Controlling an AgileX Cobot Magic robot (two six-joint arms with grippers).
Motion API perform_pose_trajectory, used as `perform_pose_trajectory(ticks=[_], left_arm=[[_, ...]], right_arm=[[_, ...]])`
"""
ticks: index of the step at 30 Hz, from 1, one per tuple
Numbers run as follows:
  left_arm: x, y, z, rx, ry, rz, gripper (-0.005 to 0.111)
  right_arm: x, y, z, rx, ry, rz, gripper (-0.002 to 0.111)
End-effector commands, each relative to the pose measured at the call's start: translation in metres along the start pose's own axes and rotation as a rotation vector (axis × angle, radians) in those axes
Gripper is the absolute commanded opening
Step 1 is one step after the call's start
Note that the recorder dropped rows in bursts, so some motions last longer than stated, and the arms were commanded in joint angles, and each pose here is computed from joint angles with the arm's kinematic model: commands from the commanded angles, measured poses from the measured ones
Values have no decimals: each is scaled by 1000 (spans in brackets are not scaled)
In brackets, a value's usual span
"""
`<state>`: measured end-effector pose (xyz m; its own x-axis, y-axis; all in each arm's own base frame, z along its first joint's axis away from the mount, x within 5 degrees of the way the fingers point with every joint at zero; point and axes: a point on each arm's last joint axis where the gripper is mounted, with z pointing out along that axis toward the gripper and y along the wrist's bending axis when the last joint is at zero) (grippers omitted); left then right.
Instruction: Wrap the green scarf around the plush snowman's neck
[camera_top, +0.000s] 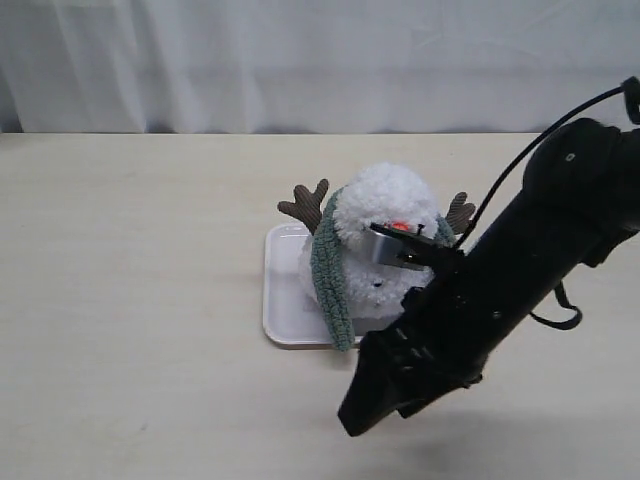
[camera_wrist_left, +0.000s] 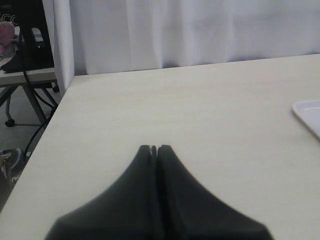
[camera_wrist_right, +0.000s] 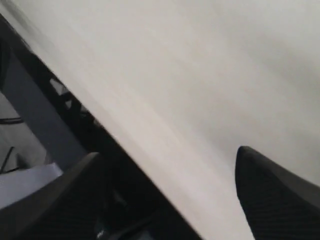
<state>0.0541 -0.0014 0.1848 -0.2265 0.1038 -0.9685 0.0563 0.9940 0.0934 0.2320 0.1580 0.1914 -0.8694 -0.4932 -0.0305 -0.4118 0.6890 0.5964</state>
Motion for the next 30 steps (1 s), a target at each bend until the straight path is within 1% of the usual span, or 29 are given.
perform_pose_trajectory(ticks=[1, 3, 6, 11, 13, 21, 23, 27, 28, 30], left_arm=[[0, 0, 0, -2, -10, -4, 0], [0, 0, 0, -2, -10, -4, 0], [0, 0, 0, -2, -10, -4, 0], [0, 0, 0, -2, -10, -4, 0], [0, 0, 0, -2, -10, -4, 0], [0, 0, 0, -2, -10, -4, 0], [0, 0, 0, -2, -10, -4, 0], [0, 0, 0, -2, -10, -4, 0], [0, 0, 0, -2, -10, -4, 0], [0, 0, 0, -2, -10, -4, 0]], right_arm=[[-19, 6, 12, 178, -209, -88, 69], [-27, 7, 19, 257, -297, -95, 69], [-33, 8, 32, 337, -408, -144, 69], [-39, -4, 45, 446, -584, -139, 69], [-41, -8, 48, 466, -605, -133, 69], [-43, -28, 72, 501, -555, -96, 67], [-44, -31, 76, 506, -549, -88, 60], [-46, -33, 77, 516, -561, -85, 39], [-46, -33, 76, 519, -568, -86, 30], [-46, -33, 76, 519, -568, -86, 16]])
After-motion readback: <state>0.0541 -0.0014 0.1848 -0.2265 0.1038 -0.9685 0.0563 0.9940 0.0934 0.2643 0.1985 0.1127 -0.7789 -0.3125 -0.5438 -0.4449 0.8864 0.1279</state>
